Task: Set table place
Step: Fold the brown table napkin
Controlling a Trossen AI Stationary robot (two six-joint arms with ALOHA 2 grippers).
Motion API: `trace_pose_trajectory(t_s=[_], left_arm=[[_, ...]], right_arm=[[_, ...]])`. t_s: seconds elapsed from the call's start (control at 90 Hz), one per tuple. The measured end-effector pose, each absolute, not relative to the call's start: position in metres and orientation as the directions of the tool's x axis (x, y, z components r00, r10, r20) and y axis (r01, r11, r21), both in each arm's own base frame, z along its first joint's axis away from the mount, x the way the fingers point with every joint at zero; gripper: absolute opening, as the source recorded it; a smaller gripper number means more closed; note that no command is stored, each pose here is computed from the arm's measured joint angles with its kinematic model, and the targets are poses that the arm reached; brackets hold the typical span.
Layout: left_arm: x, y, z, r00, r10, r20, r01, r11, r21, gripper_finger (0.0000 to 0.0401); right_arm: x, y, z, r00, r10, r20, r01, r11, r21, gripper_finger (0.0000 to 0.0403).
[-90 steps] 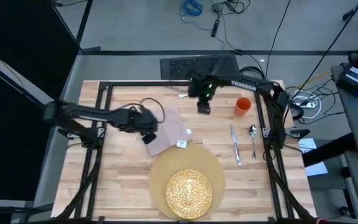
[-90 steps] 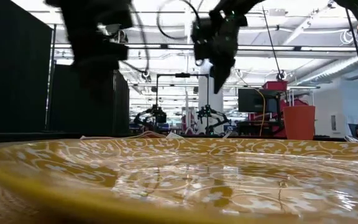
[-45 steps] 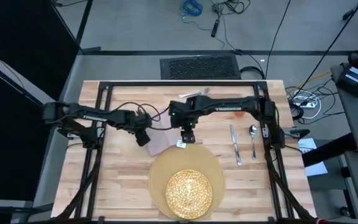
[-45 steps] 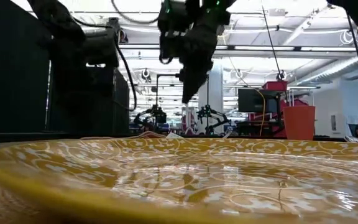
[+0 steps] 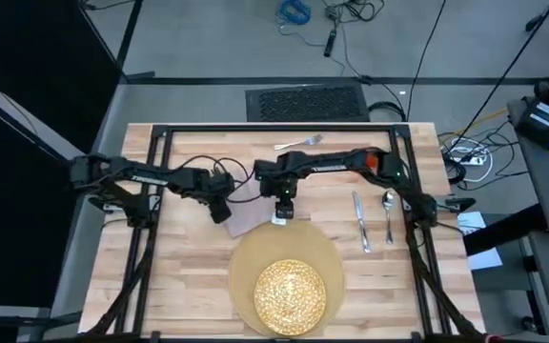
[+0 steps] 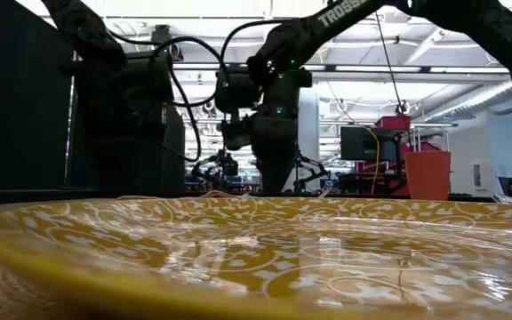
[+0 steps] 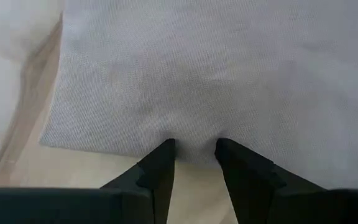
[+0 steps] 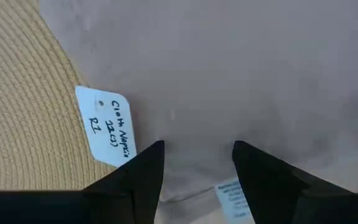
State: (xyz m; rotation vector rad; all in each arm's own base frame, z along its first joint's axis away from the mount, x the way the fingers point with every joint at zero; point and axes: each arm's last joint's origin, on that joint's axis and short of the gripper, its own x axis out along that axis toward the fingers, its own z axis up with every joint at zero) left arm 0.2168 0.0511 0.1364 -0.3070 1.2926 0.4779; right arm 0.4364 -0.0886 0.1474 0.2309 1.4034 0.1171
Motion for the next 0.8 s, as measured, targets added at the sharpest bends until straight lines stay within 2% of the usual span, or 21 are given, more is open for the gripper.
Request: trace_pose_trajectory(t_s=[0.356, 0.533, 0.711, 0.8], left_arm=[[0.220, 0.033, 0.136, 0.229, 0.013, -0.973, -0.452, 0.887, -0.094, 0.0115], [0.224, 0.020, 0.137, 0.255, -0.030, -0.966, -0.418, 0.898, -0.138, 0.0115], [0.233, 0.011, 0.143, 0.297, -0.040, -0.954, -0.373, 0.915, -0.154, 0.0115], [0.237, 0.009, 0.155, 0.329, 0.007, -0.944, -0.360, 0.925, -0.119, 0.0115]], right_arm=[[0.433, -0.128, 0.148, 0.247, 0.171, -0.954, 0.101, 0.974, 0.201, 0.0183], [0.438, -0.154, 0.150, 0.373, 0.103, -0.922, 0.124, 0.979, 0.160, 0.0183], [0.437, -0.154, 0.150, 0.372, 0.131, -0.919, 0.108, 0.977, 0.183, 0.0183], [0.434, -0.152, 0.157, 0.326, 0.094, -0.941, 0.102, 0.986, 0.134, 0.0183]])
